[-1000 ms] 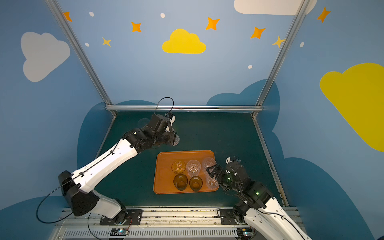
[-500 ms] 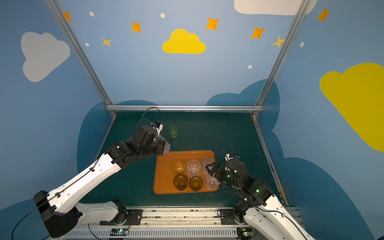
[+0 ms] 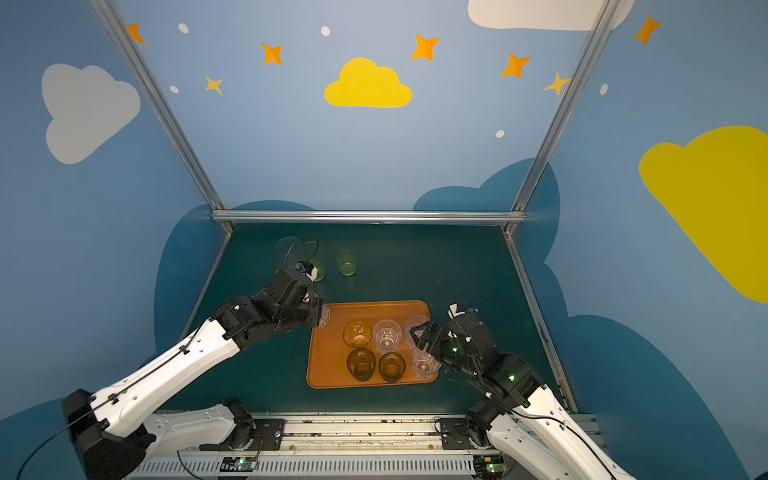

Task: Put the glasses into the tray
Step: 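Carry the clear glass with the left gripper over the tray's near corner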

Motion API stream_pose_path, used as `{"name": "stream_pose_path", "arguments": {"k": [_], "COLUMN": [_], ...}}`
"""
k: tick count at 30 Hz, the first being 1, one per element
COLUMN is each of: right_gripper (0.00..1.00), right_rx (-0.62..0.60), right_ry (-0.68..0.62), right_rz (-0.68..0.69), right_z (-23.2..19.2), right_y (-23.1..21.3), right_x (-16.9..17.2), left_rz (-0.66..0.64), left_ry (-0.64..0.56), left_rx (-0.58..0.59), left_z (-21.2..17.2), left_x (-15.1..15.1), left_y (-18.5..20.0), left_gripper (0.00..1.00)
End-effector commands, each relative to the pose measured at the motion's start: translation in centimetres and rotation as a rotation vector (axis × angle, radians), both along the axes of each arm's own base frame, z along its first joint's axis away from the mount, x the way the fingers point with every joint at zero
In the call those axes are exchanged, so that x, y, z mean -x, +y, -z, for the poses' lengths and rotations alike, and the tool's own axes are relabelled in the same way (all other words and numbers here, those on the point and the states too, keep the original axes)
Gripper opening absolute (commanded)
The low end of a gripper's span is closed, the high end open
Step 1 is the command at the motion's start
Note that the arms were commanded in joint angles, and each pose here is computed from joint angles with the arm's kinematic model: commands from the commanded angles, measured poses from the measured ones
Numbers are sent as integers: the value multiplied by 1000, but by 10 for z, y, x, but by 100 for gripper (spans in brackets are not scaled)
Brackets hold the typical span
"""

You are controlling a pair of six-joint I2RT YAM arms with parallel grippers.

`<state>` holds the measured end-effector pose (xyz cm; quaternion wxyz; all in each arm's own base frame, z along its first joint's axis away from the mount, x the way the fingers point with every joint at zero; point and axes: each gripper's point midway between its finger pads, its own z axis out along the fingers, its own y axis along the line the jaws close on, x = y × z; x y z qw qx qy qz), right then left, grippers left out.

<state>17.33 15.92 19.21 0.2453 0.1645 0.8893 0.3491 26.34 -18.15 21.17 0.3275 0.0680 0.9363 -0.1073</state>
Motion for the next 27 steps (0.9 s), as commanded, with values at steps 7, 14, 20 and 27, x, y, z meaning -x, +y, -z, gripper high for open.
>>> {"name": "stream_pose_path", "arguments": {"k": [7,14,20,27], "right_gripper": [87,87,87,87], "right_rx": [1,-3,2,1], "right_ry": [-36,-23,-15,-21], "right_rz": [-4,-18,-15,-14], "right_z": [-11,-8,-5,-6], "right_y": [5,11,12,12], "right_x": [-9,-12,-14,-14], "left_rz": [-16,5,10,26], "left_ry": [85,136,179,212], "left_rx": [4,2,1,12], "left_z": [29,44,57,69], "left_x": [18,36,55,76], "left_y": [-1,-9,-9,-12], "left_gripper": [4,4,4,4]}}
